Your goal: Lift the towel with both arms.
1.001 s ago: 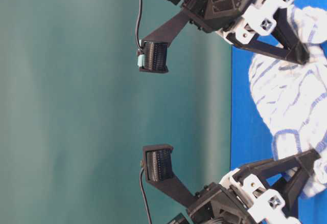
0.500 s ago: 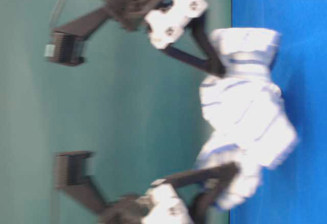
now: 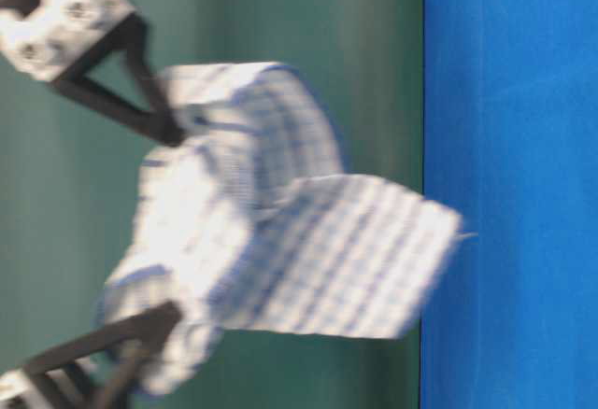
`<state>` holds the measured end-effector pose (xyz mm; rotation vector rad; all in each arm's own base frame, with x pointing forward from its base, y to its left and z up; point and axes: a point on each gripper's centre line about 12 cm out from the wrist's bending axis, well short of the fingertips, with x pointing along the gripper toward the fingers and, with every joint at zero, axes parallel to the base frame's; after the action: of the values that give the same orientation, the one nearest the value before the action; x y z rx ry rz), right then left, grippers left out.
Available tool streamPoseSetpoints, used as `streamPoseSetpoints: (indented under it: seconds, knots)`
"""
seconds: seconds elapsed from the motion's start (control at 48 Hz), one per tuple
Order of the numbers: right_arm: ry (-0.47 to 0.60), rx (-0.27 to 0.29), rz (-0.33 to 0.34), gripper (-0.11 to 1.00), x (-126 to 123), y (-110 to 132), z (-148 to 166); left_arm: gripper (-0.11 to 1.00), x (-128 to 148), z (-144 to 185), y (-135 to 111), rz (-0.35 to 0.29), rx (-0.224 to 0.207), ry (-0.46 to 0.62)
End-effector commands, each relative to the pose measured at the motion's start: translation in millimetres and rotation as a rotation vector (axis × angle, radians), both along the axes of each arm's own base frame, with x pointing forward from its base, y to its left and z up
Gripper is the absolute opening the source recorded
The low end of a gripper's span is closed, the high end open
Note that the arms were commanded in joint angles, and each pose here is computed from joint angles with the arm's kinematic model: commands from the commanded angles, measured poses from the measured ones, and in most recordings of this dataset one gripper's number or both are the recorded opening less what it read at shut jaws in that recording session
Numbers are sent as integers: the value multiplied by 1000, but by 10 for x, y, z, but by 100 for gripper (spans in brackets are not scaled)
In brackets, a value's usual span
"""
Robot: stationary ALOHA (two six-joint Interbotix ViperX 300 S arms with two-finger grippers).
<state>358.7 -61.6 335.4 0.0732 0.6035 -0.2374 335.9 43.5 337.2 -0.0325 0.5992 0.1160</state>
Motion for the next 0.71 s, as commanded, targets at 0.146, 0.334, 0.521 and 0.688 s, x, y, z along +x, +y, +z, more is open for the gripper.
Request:
streamPoseSetpoints:
  seconds: [0.146, 0.334, 0.521, 0.688]
  knots:
    - [-114, -56, 2, 1, -149, -1, 739, 6, -148, 698, 37, 14, 24, -114]
    - [-171, -92, 16, 1, -245, 27, 1101, 6, -205, 943, 29, 3, 41, -112]
    - [-188, -115, 28, 1, -269, 35, 1192, 6, -209, 1013, 28, -18, 77, -117]
    - [-148, -116, 31, 1, -242, 33, 1123, 6, -190, 1000, 6, -48, 114, -109]
